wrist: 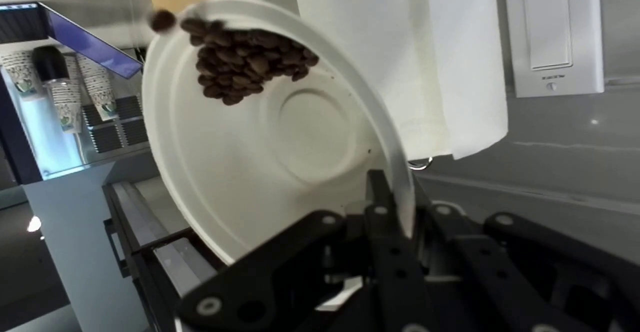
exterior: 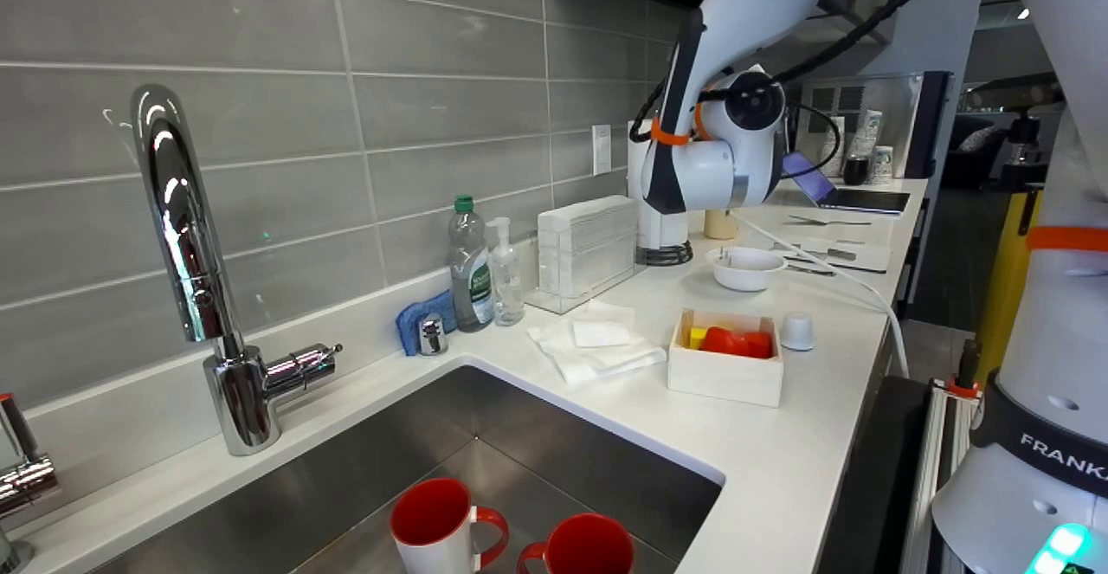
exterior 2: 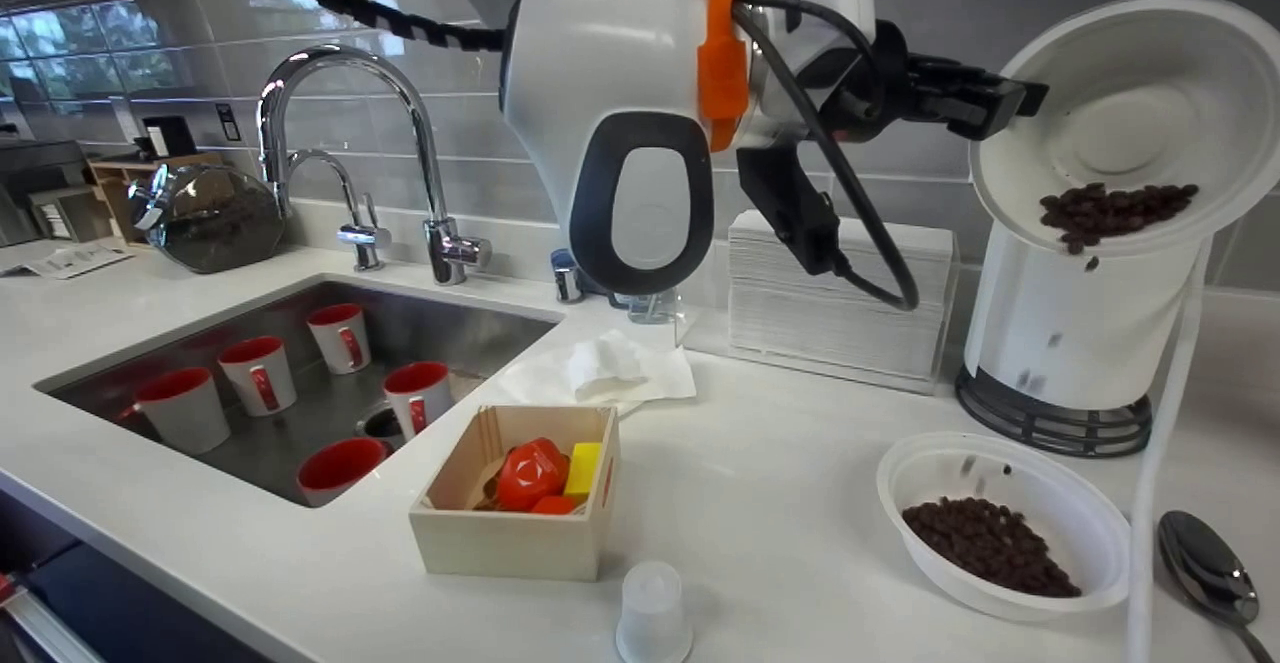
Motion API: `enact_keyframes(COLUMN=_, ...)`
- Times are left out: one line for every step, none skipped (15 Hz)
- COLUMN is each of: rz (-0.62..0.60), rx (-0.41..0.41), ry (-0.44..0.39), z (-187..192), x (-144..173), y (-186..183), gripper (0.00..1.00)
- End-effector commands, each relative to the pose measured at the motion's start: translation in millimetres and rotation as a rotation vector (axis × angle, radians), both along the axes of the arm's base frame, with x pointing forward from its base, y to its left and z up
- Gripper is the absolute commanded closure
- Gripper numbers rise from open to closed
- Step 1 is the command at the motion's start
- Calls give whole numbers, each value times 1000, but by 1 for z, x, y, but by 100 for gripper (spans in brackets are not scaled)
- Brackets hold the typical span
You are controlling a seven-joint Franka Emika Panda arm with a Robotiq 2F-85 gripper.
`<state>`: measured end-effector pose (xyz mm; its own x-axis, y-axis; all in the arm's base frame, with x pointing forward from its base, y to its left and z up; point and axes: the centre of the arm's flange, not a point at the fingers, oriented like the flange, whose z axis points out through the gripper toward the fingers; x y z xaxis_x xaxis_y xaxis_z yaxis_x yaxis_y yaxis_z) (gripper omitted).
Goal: Pour the contents in the bowl into the other bowl
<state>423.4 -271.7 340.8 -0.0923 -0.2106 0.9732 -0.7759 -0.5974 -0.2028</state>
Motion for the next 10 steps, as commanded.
enact_keyframes(rz=-12, rx=-83, ry=-43, z=-24, x=-18, y=17, gripper=100)
enact_keyframes(rz=-10, rx=-96, ry=-49, z=-21, x=-19, y=20, gripper=100)
enact_keyframes(rz=-8, rx=-109, ry=-53, z=-19, x=-20, y=22, gripper=100)
enact_keyframes(rz=-5, rx=-121, ry=-59, z=-17, x=-21, y=23, gripper=100)
enact_keyframes(rz=-6, rx=-133, ry=-64, z=-16, x=-22, y=25, gripper=100)
enact_keyframes(rz=-5, rx=-141, ry=-68, z=-14, x=-22, y=26, gripper=100)
enact_keyframes(rz=-5, rx=-151, ry=-71, z=-14, x=-23, y=26, gripper=100)
enact_keyframes(rz=-7, rx=-158, ry=-76, z=-14, x=-25, y=28, gripper=100)
enact_keyframes(rz=-11, rx=-165, ry=-80, z=-14, x=-26, y=28, gripper=100)
enact_keyframes(rz=-17, rx=-170, ry=-84, z=-14, x=-28, y=29, gripper=100)
